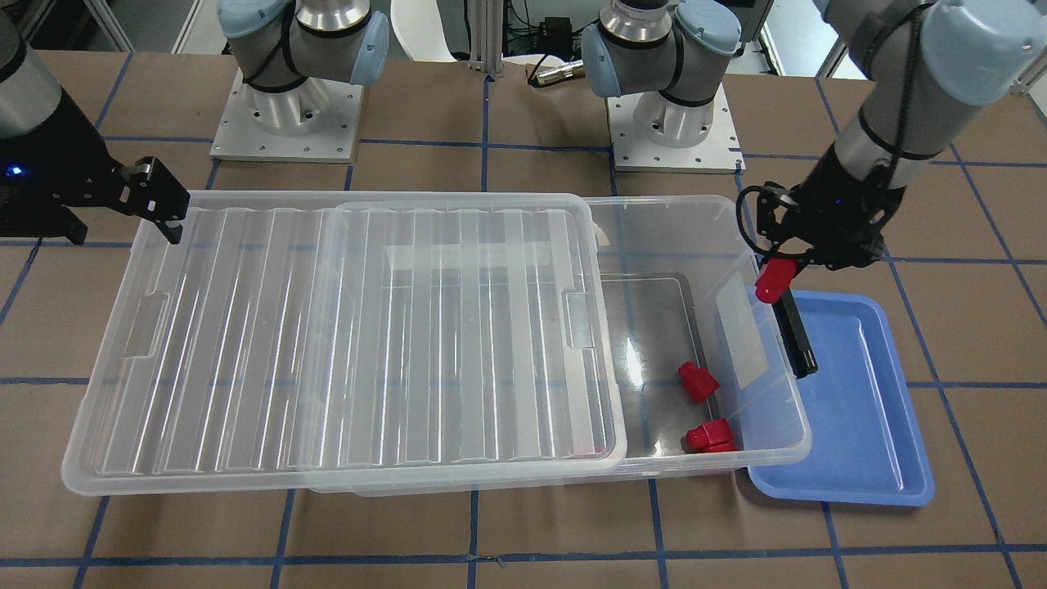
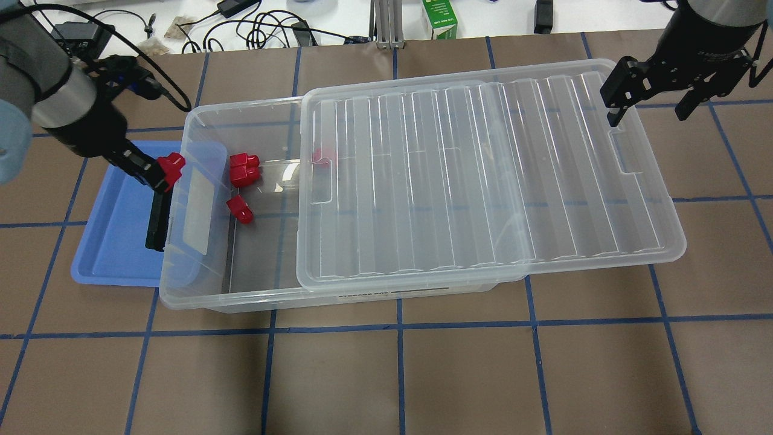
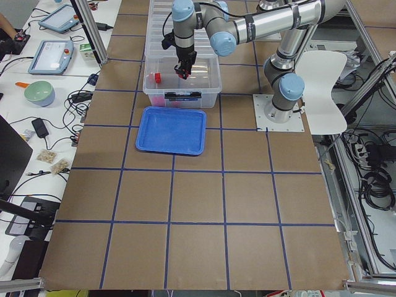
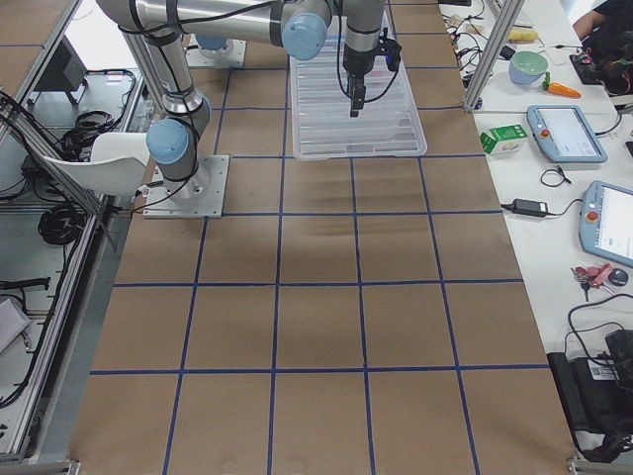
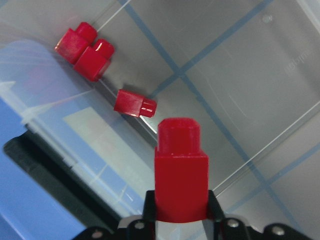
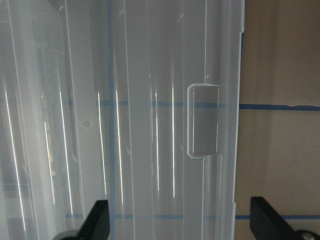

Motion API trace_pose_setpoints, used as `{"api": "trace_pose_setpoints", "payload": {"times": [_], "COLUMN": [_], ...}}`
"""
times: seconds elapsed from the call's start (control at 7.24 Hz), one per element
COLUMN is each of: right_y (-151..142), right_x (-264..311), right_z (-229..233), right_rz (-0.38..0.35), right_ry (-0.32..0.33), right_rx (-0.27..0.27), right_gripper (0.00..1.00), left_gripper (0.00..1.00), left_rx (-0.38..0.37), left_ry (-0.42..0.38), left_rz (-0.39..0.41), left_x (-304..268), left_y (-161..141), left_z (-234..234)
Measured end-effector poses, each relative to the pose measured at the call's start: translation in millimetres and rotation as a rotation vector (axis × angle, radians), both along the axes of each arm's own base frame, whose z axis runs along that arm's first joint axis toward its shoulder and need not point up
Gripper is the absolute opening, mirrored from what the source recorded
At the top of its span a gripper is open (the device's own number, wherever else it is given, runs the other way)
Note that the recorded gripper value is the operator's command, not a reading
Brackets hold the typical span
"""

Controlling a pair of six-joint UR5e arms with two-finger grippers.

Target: Place red block in blue tray from box

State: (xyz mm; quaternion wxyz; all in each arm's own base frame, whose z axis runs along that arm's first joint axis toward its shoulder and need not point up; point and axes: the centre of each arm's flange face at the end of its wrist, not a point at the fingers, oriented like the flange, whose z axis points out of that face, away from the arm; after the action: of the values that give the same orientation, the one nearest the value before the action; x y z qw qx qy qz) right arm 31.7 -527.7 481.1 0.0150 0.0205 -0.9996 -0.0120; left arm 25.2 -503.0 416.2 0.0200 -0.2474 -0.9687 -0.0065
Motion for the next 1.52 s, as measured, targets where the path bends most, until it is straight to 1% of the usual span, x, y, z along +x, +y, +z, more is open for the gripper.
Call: {"api": "trace_pose_setpoints", "payload": {"times": [0.14,0.28,0.41,0.69,0.97,1.1,1.24,1.38,1.52], "right_y": [0,-1,-2,-6,-16,-21,-27,-35,-43], "right_x": [0,-1,-3,-7,-25,-47,-74,-98,-115], "right_z": [-1,-2,-4,-10,-26,-33,-43,-54,-67], "right_rz": [0.001,0.000,-0.002,0.006,-0.005,-0.009,0.006,0.031,0.057], "right_ry": [0.000,0.000,0.000,0.000,-0.005,-0.010,-0.014,-0.015,-0.019], "right_rx": [0.004,0.006,0.006,0.015,0.040,0.049,0.050,0.044,0.045], "right_gripper": [1.00,1.00,1.00,1.00,1.00,1.00,1.00,1.00,1.00], "left_gripper": [0.00,0.00,0.00,0.00,0.00,0.16,0.59,1.00,1.00], "left_rx": [0.011,0.022,0.034,0.067,0.081,0.088,0.080,0.060,0.047], "left_ry": [0.038,0.085,0.111,0.137,0.145,0.148,0.144,0.133,0.125], "left_rz": [0.108,0.186,0.229,0.258,0.262,0.263,0.264,0.264,0.261], "left_x": [56,98,126,154,160,160,160,161,158], "left_y": [-1,-5,-13,-32,-36,-36,-36,-39,-39], "left_z": [-9,-29,-57,-121,-173,-188,-188,-175,-159]}}
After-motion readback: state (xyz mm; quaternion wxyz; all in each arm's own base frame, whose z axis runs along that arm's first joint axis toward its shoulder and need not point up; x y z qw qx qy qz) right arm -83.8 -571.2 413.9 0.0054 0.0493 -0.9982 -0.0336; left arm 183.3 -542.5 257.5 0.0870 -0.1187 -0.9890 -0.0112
